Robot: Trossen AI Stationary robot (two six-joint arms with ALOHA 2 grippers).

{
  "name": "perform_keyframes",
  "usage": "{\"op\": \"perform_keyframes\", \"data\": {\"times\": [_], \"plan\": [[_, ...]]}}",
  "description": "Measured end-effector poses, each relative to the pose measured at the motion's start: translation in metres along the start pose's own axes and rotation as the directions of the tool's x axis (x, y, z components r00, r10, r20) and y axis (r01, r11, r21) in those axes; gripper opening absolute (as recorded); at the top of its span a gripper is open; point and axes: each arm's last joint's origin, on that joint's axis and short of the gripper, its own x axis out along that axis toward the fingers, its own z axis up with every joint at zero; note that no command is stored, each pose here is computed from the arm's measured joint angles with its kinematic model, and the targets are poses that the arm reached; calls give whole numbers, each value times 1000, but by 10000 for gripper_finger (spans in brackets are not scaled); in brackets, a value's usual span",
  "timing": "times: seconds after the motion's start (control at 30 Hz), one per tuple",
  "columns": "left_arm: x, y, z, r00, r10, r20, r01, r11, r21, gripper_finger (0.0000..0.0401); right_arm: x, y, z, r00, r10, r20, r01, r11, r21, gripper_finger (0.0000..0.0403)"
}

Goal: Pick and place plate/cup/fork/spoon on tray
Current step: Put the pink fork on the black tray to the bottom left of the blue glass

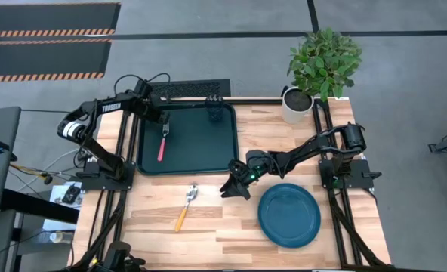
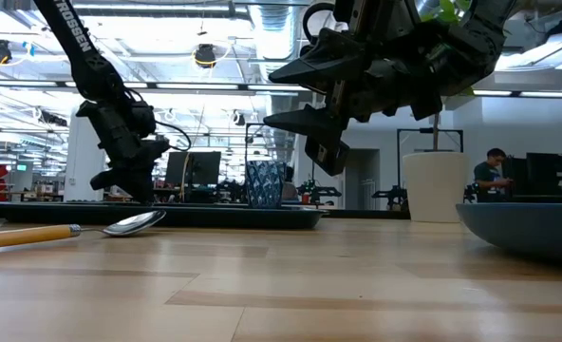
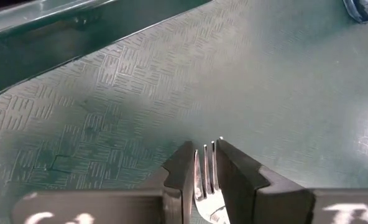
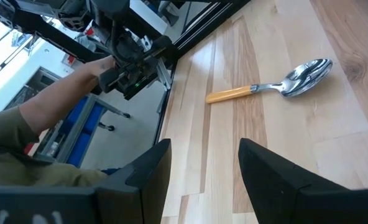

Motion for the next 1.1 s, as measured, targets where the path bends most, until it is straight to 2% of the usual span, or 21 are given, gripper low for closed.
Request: {"op": "perform_keyframes", "data": {"times": [0.2,0.5,0.77,1.1], "plan": [[0,0,1,1000,17,6,-17,1000,-14,47,0,0,0,1000,0,0,0,1000,0,212],[0,1,1,999,42,12,-41,999,-29,3,0,0,0,1000,0,0,0,1000,-1,212],[0,1,0,999,41,-6,-41,999,16,11,0,0,0,1000,0,0,0,1000,-3,212],[0,1,0,999,39,-2,-39,999,14,14,0,0,0,1000,0,0,0,1000,-3,212]]}}
